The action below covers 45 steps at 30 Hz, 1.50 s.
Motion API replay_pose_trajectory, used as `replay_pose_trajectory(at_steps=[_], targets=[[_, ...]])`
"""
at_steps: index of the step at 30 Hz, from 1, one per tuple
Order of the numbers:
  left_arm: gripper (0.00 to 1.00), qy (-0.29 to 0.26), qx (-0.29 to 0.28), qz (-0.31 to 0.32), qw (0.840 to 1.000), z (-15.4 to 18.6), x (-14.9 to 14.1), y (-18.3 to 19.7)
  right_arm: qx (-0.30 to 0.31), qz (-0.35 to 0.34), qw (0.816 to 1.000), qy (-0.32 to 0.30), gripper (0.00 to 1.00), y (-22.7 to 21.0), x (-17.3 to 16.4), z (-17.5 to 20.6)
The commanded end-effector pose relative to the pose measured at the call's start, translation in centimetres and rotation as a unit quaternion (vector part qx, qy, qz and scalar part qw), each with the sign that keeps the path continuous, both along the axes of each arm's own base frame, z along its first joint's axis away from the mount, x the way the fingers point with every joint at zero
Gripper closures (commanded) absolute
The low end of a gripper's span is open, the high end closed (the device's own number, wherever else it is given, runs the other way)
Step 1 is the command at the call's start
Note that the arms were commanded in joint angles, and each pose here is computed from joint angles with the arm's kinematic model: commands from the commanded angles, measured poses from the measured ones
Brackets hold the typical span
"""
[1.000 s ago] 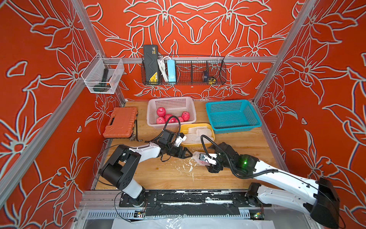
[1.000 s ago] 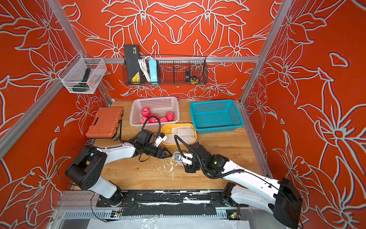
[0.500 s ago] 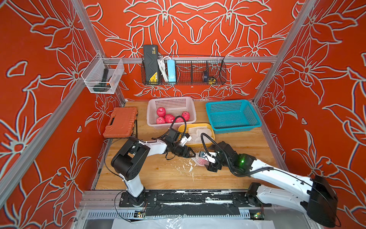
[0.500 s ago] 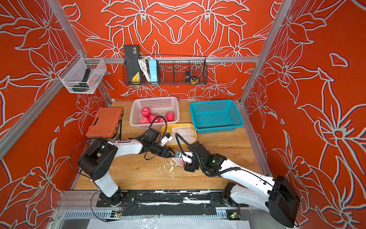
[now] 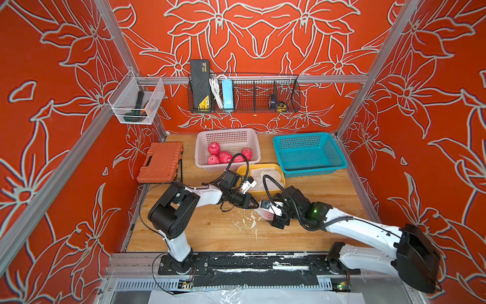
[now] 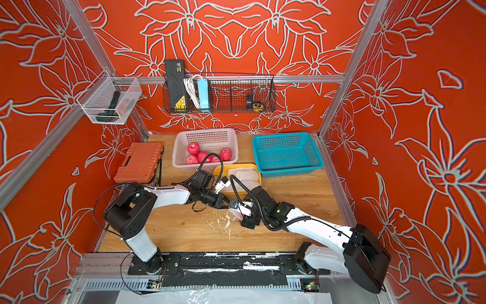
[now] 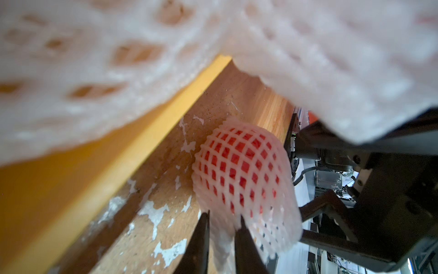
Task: Remove foam nets from apples
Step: Remove the foam net from the apple.
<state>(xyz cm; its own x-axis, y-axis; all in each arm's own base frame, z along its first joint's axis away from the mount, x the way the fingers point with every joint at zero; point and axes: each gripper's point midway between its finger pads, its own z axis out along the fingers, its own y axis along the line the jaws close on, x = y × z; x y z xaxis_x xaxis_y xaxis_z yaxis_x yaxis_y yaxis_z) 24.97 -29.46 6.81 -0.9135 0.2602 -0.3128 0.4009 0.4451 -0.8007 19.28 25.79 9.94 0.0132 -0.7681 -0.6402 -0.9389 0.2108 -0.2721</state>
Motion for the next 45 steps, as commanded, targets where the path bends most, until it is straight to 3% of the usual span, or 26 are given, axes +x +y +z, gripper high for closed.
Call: replay_pose_trajectory(at_steps=[1, 6, 17, 22, 26, 30, 36, 39, 41, 45], targets=[[0.9, -0.02, -0.026, -0.013, 0.999, 1.9, -0.3, -0.5, 0.042, -0.007, 0.999, 0.008, 0.07, 0.8, 0.4, 1.1], [1.0, -0.047, -0.044, -0.008, 0.998, 4.4, -0.3, -0.5, 0.059, 0.003, 0.998, 0.023, 0.12, 1.1, 0.2, 1.1], [1.0, -0.06, -0.055, -0.017, 0.997, 5.9, -0.8, -0.5, 0.106, 0.02, 0.991, 0.074, 0.41, 1.9, 0.8, 1.5], [1.0, -0.059, -0.061, -0.026, 0.996, 6.2, -1.1, -0.9, 0.107, 0.026, 0.99, 0.086, 0.45, 2.4, 1.1, 1.1], [1.0, -0.061, -0.056, -0.026, 0.996, 6.2, -1.0, -0.8, 0.113, 0.037, 0.989, 0.088, 0.65, 2.8, 1.1, 1.6], [0.99, -0.069, -0.047, -0.025, 0.996, 6.2, -0.8, -0.7, 0.125, 0.039, 0.988, 0.076, 0.7, 2.9, 1.1, 2.6], [0.74, -0.134, -0.036, -0.002, 0.99, 7.7, 0.5, -0.3, 0.124, 0.041, 0.989, 0.074, 0.83, 2.7, 0.9, 2.7], [0.52, -0.183, -0.023, 0.011, 0.983, 8.8, 1.2, 0.3, 0.122, 0.042, 0.988, 0.081, 0.88, 2.8, 0.9, 2.4], [0.43, -0.227, -0.012, 0.022, 0.973, 9.6, 1.5, 1.0, 0.122, 0.043, 0.988, 0.082, 0.95, 2.9, 1.0, 2.4], [0.26, -0.322, 0.025, 0.033, 0.946, 9.9, 1.4, 3.0, 0.127, 0.039, 0.988, 0.076, 0.96, 3.0, 1.2, 2.7]])
